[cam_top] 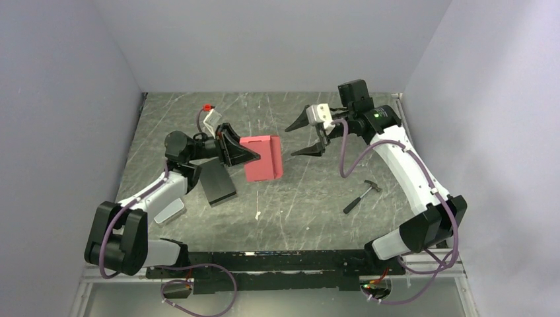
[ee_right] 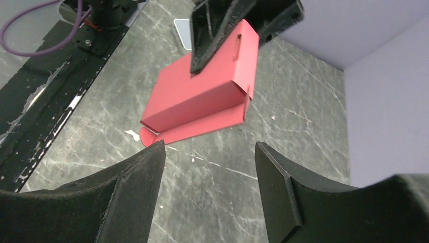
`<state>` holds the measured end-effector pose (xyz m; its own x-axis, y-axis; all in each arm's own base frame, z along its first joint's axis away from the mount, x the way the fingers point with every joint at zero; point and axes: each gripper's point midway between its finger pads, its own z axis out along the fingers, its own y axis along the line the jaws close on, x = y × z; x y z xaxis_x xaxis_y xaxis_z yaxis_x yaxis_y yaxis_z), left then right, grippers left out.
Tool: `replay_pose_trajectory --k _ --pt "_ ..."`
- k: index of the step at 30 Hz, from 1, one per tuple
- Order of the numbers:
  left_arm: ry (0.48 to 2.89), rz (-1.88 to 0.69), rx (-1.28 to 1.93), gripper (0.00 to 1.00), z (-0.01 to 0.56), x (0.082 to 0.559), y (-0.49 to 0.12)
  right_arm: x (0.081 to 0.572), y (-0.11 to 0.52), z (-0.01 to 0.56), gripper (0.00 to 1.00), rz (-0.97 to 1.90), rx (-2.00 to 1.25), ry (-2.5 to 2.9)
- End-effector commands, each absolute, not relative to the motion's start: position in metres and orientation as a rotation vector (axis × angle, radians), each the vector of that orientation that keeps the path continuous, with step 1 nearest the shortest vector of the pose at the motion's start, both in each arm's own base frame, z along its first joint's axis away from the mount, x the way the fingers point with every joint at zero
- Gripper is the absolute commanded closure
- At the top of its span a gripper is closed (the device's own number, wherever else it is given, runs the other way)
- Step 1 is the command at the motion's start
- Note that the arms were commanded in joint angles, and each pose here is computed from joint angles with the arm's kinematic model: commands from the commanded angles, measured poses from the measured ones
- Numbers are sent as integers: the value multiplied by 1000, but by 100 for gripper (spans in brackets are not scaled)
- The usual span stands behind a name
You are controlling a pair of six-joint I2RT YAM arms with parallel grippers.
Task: Fold the paper box
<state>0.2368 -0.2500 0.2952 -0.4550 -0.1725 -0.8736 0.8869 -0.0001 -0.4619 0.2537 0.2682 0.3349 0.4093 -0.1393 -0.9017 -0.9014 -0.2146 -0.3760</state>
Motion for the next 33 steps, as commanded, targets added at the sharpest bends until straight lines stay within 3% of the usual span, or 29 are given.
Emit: replay_pose_trajectory --k 1,14,33 --pt "1371 -1603 852 97 311 234 -251 245 271 352 32 824 -1719 776" --pt "1368 -1690 869 98 314 229 -252 266 273 329 46 503 -1918 672" --pt "1380 -1722 867 98 312 230 -253 265 289 334 54 453 -1955 603"
